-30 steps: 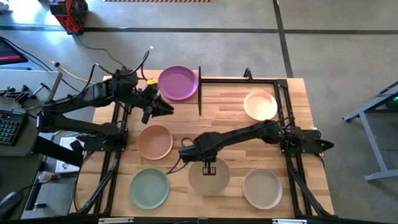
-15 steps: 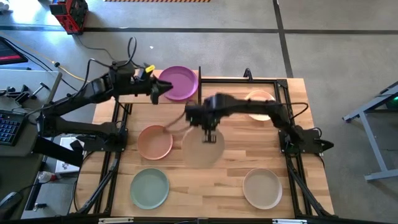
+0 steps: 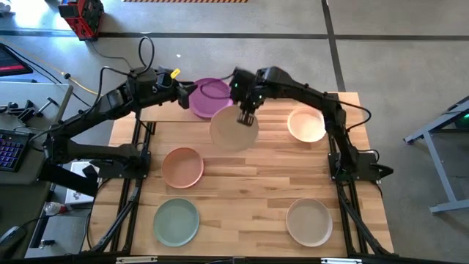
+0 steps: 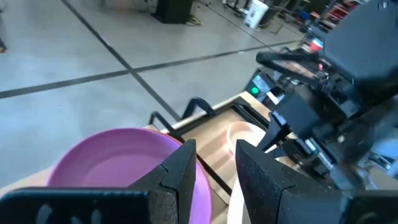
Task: Place and stack plates onto a shelf
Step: Stack the bottom left white plate on top of the purple plate
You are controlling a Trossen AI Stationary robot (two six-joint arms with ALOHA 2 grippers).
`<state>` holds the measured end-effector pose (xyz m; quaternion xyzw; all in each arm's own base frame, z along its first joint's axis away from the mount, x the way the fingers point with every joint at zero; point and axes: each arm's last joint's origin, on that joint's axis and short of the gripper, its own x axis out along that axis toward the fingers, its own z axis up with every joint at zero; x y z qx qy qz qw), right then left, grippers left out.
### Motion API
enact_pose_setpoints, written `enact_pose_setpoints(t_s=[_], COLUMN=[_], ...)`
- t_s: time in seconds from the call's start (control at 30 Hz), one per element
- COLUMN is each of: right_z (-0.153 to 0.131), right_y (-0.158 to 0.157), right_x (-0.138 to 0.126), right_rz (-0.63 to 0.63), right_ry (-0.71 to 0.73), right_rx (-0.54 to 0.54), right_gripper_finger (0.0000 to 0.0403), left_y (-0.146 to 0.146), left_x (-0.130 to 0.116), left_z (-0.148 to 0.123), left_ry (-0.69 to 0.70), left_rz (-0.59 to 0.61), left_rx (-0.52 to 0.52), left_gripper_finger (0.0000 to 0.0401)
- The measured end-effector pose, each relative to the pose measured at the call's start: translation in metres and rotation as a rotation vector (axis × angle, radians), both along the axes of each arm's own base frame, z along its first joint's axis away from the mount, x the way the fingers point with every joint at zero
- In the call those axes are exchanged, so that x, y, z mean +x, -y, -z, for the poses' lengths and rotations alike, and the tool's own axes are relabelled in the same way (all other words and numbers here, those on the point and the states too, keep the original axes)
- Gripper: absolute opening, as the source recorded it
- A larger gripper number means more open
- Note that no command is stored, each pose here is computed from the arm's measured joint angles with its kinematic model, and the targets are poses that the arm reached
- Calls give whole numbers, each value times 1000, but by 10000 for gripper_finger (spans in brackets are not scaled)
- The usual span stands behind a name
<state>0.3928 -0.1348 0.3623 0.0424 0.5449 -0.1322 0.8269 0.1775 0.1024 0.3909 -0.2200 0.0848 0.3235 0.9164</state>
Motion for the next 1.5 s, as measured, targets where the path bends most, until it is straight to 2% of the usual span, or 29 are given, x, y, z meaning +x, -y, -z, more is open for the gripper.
enact_pose_setpoints(t_s=[0.37, 0.6, 0.8, 1.23, 1.5], right_z=[-11, -21, -29, -26, -5], right_y=[54, 85, 103, 96, 86], right_x=[-3, -7, -10, -6, 13], right_rz=[95, 238, 335, 578, 661], right_ry=[261, 441, 568, 584, 536], right_rx=[60, 80, 147, 207, 255], right_gripper_finger=[0, 0, 0, 0, 0], left_y=[-3, -3, -5, -5, -5], left_x=[-2, -2, -3, -4, -4], left_z=[0, 1, 1, 1, 1], left_ry=[3, -4, -12, 24, 21], left_rz=[-26, -40, -100, -128, -126], left_rx=[-6, -6, 10, -33, -30], left_gripper_finger=[104, 104, 104, 104, 104])
